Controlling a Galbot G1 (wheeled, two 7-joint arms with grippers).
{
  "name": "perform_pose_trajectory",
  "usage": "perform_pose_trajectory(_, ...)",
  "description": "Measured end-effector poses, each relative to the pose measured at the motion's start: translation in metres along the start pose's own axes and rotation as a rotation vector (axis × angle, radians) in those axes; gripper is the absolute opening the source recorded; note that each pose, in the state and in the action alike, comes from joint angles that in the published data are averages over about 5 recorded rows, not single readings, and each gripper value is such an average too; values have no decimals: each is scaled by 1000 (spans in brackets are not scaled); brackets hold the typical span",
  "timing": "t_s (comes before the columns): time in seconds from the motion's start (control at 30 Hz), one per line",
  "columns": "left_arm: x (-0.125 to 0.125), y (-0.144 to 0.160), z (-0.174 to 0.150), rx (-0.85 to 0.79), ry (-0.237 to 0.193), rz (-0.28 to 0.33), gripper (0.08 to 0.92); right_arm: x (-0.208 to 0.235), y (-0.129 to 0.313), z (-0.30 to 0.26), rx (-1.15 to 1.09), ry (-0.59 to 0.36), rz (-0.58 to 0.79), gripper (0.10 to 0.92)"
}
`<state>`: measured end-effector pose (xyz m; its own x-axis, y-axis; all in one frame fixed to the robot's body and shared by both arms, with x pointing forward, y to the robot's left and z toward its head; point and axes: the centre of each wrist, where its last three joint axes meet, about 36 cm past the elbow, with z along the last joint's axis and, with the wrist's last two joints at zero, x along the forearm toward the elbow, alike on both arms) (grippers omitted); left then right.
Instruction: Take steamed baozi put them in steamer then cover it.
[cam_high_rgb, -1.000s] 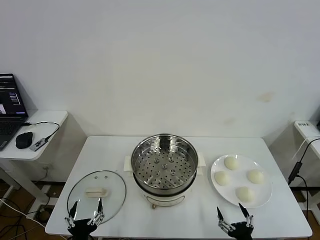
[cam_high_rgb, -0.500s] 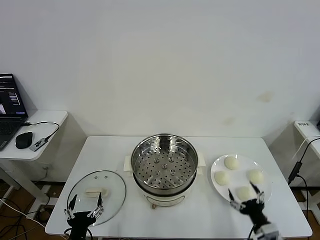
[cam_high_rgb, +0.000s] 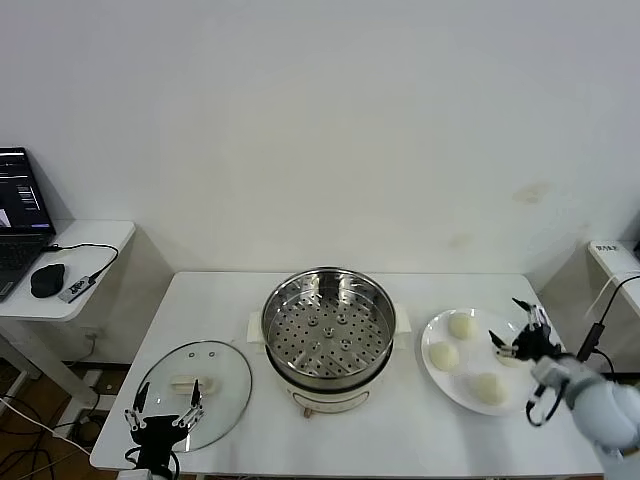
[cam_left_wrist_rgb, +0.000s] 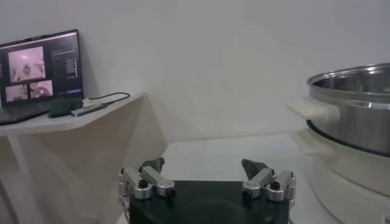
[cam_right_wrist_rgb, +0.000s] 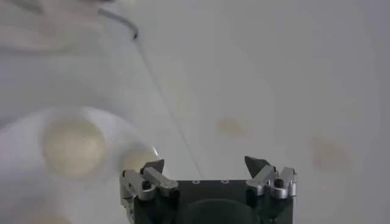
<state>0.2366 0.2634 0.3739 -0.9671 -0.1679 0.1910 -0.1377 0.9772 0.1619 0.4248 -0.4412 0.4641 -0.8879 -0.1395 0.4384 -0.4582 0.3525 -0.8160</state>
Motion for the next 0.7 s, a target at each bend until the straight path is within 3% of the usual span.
perform_pose_trajectory(0.33, -4, 6, -3, -26, -7, -13, 823, -45, -82, -5, 178, 43, -329, 823)
perform_pose_trajectory(0.7, -9, 12, -2, -46, -14, -41, 823, -90, -101, 5, 227, 124, -581, 823)
